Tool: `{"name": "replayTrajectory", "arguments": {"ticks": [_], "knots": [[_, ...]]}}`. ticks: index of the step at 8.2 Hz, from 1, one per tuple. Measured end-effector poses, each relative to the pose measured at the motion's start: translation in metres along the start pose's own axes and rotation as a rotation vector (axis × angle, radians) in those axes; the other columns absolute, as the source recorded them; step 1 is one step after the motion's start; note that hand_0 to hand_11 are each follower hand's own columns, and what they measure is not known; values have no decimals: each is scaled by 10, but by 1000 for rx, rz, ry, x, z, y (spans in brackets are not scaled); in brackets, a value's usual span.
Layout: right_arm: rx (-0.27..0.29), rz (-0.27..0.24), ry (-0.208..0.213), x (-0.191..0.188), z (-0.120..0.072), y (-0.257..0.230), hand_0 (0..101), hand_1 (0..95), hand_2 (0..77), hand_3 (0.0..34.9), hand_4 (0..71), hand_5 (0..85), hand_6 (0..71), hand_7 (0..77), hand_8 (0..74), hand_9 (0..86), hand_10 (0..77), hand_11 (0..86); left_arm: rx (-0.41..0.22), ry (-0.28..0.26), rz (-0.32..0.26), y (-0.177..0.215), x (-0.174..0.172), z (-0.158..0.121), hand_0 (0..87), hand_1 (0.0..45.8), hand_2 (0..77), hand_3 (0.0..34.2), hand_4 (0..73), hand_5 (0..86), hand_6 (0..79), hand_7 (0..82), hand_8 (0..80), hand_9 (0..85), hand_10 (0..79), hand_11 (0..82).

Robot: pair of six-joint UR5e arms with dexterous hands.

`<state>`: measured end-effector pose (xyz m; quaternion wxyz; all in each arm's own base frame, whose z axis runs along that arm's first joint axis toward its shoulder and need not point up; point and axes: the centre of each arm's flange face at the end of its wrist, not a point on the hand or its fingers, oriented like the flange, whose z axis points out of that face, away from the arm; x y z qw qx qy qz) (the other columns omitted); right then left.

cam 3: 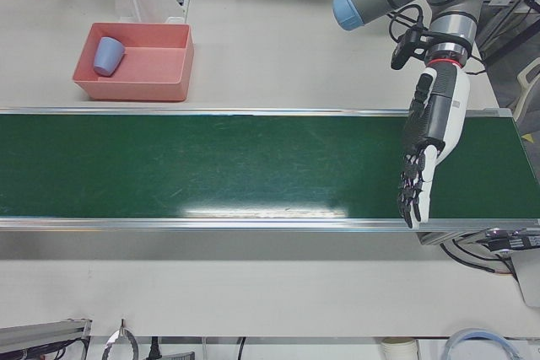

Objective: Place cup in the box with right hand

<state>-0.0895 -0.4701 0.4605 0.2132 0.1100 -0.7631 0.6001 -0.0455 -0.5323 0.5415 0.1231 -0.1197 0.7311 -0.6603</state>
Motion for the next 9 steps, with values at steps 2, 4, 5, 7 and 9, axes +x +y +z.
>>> {"name": "replayTrajectory", "arguments": {"ticks": [2, 4, 5, 7, 9], "knots": [[115, -2, -16, -13, -1, -60, 384, 76, 33, 0, 71, 38, 27, 60, 5, 11, 11, 22, 1, 0, 0, 0, 0, 0, 0, 5, 5, 0, 11, 5, 5, 5, 0, 0, 0, 0], [178, 36, -7, -1, -1, -109, 238, 65, 158, 0, 44, 16, 16, 60, 5, 11, 5, 11, 1, 0, 0, 0, 0, 0, 0, 5, 5, 0, 11, 5, 0, 5, 0, 0, 0, 0], [177, 52, 0, 6, 0, -125, 393, 11, 65, 0, 87, 16, 16, 60, 5, 11, 5, 11, 1, 0, 0, 0, 0, 0, 0, 5, 5, 0, 11, 5, 5, 5, 0, 0, 0, 0], [172, 70, 6, 10, 1, -136, 300, 87, 27, 0, 44, 16, 16, 82, 5, 27, 5, 11, 1, 0, 0, 0, 0, 0, 0, 5, 5, 0, 11, 5, 0, 5, 0, 0, 0, 0], [169, 87, 4, 0, 0, -141, 358, 54, 158, 0, 54, 16, 22, 87, 5, 16, 5, 11, 4, 0, -1, -2, 0, 0, 0, 5, 5, 0, 11, 5, 5, 5, 0, 0, 0, 0]]}}
